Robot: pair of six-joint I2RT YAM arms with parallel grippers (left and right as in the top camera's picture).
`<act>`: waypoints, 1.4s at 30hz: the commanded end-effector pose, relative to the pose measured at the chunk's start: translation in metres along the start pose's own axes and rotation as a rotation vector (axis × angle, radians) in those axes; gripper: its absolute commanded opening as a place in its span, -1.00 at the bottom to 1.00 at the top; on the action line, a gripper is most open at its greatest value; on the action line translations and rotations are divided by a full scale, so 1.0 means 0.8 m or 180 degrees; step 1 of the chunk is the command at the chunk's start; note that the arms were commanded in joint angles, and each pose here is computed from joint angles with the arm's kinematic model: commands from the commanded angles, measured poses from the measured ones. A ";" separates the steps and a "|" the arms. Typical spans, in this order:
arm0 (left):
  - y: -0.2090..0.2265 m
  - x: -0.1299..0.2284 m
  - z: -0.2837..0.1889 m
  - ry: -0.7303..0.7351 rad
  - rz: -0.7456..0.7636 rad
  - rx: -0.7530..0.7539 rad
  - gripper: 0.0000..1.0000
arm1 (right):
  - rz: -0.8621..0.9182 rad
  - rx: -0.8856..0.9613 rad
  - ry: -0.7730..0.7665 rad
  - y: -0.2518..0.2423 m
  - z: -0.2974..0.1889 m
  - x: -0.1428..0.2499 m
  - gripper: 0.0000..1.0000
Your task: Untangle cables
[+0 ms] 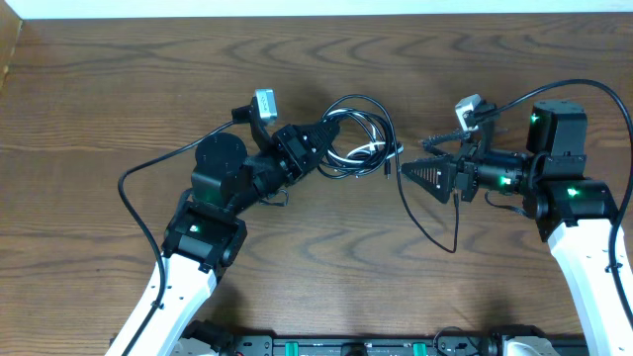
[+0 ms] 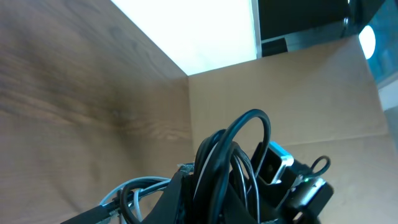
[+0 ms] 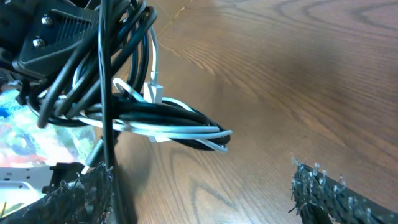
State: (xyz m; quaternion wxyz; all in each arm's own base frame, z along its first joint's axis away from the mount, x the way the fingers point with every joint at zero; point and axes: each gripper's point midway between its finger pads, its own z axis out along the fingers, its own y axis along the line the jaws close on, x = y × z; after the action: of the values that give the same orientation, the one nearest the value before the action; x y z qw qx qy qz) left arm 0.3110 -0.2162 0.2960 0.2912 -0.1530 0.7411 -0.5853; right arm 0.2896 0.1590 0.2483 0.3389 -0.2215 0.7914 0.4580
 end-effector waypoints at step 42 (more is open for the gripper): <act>-0.040 0.010 -0.006 0.0096 0.1907 0.0411 -0.85 | 0.2159 0.0068 -0.0295 -0.019 -0.022 -0.024 0.39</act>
State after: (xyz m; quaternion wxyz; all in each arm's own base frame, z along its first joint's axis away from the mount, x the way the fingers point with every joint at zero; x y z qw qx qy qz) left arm 0.3022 -0.2247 0.3102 0.3992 0.0300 0.7372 -0.5444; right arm 0.3069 0.1374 0.2552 0.2368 0.0291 0.8146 0.5286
